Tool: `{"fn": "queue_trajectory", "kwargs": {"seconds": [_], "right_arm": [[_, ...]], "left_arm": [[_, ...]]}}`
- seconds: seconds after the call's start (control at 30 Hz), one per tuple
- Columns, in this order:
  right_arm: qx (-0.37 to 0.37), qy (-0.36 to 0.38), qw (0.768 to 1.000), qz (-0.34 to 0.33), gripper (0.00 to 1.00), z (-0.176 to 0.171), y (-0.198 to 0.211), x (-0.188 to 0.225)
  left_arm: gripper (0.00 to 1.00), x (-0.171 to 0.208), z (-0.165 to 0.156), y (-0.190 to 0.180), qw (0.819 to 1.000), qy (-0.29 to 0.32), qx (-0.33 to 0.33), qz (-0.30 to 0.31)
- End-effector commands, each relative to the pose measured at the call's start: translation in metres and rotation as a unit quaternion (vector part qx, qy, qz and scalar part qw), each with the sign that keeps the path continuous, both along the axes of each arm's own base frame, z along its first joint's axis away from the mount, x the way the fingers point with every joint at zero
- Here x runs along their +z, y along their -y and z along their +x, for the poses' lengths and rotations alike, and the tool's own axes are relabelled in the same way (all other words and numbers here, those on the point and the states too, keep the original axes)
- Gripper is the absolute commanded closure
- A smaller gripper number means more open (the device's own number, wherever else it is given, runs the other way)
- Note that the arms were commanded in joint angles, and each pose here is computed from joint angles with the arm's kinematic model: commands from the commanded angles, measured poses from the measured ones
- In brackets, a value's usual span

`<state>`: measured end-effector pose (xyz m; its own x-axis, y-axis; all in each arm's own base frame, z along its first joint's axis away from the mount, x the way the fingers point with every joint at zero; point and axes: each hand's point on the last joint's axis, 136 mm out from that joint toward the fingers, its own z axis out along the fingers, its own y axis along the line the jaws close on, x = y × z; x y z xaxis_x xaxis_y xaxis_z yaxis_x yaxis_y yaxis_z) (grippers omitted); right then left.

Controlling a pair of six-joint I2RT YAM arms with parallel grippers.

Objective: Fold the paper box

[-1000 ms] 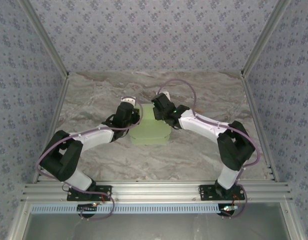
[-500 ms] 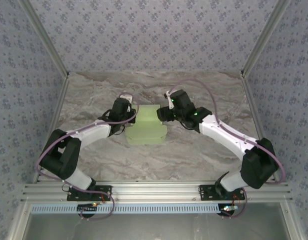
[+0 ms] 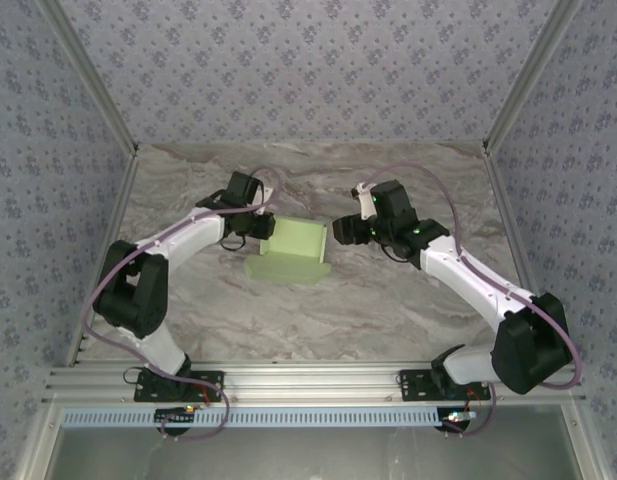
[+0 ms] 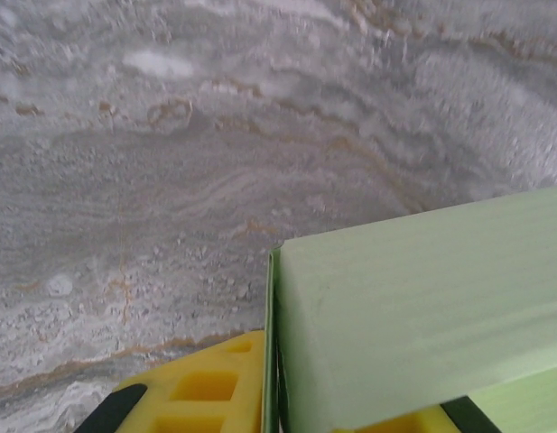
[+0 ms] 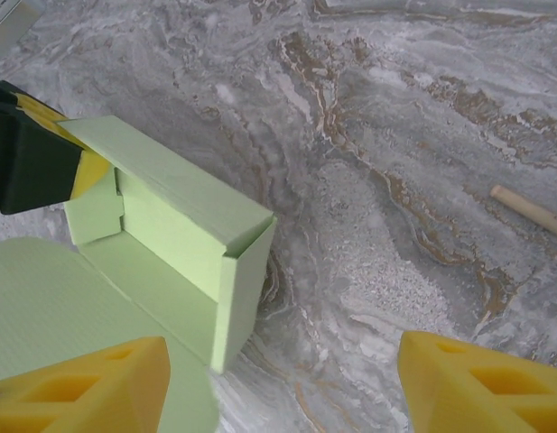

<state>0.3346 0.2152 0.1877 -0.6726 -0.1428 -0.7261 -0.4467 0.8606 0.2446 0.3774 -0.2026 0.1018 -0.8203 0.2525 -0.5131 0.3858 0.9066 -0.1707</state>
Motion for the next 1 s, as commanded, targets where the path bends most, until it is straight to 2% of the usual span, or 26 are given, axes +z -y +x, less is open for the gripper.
{"fn": "queue_trajectory", "kwargs": {"seconds": [0.0,0.23,0.5,0.77,0.97], "right_arm": [[0.005,-0.008,1.000,0.001,0.30,-0.005,0.001,-0.007],[-0.005,-0.016,1.000,-0.010,0.30,-0.008,0.007,-0.020],[-0.012,-0.022,1.000,-0.016,0.31,-0.010,0.010,-0.029],[-0.020,-0.027,0.999,-0.027,0.30,-0.011,0.015,-0.036],[-0.035,-0.027,0.998,-0.039,0.30,-0.008,0.022,-0.040]], "left_arm": [[0.84,-0.011,-0.024,-0.004,0.996,-0.073,-0.049,0.019],[0.83,-0.030,-0.033,-0.003,0.982,-0.152,-0.095,0.054],[0.70,-0.044,-0.020,0.008,0.973,-0.191,-0.112,0.058],[0.55,-0.020,0.009,0.029,0.980,-0.158,-0.119,0.024],[0.49,0.026,0.039,0.032,0.991,-0.082,-0.106,0.019]]}}
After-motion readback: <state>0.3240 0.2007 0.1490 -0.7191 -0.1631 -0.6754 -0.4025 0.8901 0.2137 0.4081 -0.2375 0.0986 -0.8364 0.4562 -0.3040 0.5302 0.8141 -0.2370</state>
